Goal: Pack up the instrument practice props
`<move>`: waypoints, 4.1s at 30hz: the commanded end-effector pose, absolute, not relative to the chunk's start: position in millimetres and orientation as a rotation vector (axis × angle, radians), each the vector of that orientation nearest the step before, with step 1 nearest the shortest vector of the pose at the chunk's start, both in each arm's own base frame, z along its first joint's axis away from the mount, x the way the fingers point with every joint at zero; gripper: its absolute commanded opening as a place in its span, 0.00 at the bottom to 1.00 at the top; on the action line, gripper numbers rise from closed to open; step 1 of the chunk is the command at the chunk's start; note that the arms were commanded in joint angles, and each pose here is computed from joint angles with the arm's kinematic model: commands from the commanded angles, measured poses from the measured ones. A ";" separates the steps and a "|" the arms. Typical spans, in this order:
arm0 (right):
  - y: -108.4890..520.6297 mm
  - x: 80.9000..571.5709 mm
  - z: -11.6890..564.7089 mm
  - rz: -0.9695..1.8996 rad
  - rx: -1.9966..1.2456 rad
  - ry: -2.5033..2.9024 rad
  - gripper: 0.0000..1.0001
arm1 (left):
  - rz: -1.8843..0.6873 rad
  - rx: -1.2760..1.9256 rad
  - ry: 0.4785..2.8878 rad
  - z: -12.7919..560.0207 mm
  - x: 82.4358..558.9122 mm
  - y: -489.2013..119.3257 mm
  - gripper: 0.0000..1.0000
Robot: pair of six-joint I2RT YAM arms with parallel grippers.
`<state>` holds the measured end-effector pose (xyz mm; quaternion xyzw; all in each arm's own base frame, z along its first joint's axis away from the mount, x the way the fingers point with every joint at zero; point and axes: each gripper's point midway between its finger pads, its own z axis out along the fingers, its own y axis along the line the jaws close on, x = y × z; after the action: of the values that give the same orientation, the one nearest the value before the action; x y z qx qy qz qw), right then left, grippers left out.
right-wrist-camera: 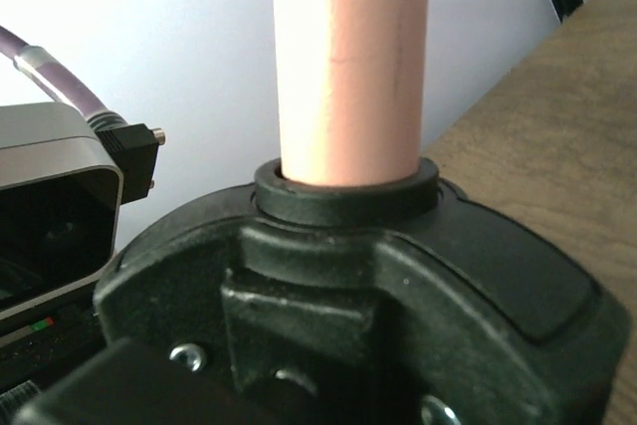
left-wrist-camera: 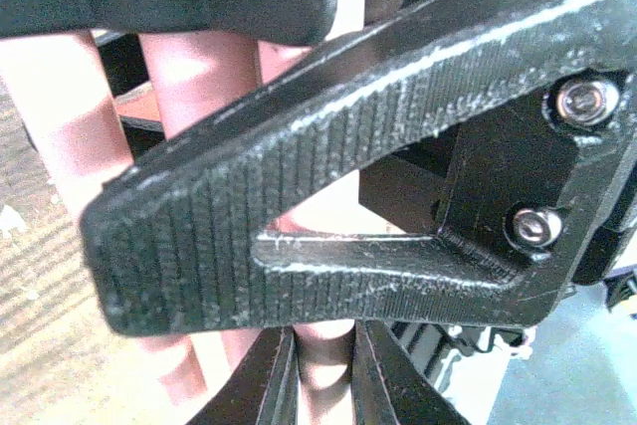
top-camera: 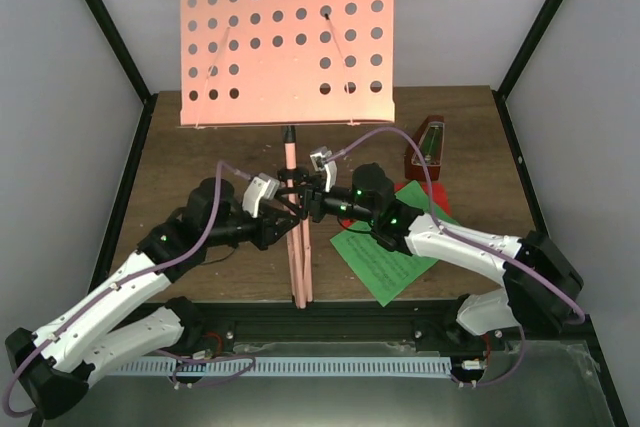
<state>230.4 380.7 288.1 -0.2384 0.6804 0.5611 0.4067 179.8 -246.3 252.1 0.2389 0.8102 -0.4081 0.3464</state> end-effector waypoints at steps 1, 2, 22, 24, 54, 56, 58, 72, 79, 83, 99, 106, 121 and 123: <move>375.8 241.2 337.5 1.463 -0.511 1.623 0.01 | -1.200 0.524 2.013 287.4 176.5 -251.3 0.00; 378.5 241.6 330.6 1.475 -0.504 1.664 0.01 | -1.202 0.490 2.030 283.3 178.1 -250.2 0.00; 407.3 260.9 180.4 1.469 -0.446 2.105 0.01 | -1.081 0.088 2.257 182.0 213.8 -237.7 0.00; 411.3 261.6 171.5 1.483 -0.460 2.128 0.01 | -1.061 0.068 2.277 175.2 215.5 -236.1 0.00; 400.9 335.9 102.5 1.019 -0.735 2.181 0.26 | -0.961 -0.056 2.346 125.9 257.8 -255.8 0.00; 397.9 339.5 99.8 0.997 -0.742 2.181 0.28 | -0.963 -0.059 2.360 122.1 262.0 -260.9 0.00; 394.8 342.5 101.1 0.990 -0.743 2.172 0.31 | -0.958 -0.065 2.374 118.8 266.2 -265.0 0.00; 375.8 344.3 120.4 1.008 -0.763 2.097 0.57 | -0.916 -0.105 2.396 103.8 290.7 -280.4 0.00; 362.0 351.5 121.0 1.010 -0.701 2.115 0.73 | -0.890 -0.051 2.417 102.7 289.6 -278.7 0.11; 355.1 355.2 130.8 1.010 -0.683 2.095 0.80 | -0.873 -0.039 2.403 109.5 286.6 -267.0 0.32; 194.0 378.2 260.7 0.746 -0.324 1.912 1.00 | -0.620 0.088 2.121 246.7 320.3 -129.0 0.78; 34.1 368.3 272.8 0.437 0.024 1.867 1.00 | -0.530 -0.366 1.950 279.3 343.7 21.9 0.80; -43.8 301.6 212.6 0.091 0.257 1.498 1.00 | -0.123 -0.639 1.773 154.1 320.4 106.0 0.89; -44.3 290.7 202.5 0.086 0.262 1.441 1.00 | -0.101 -0.582 1.772 141.8 324.1 100.0 0.89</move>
<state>304.4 -33.2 168.4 0.1127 0.7520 0.0639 0.6463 309.0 94.5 123.2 -0.2971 0.7991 -0.0830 0.5161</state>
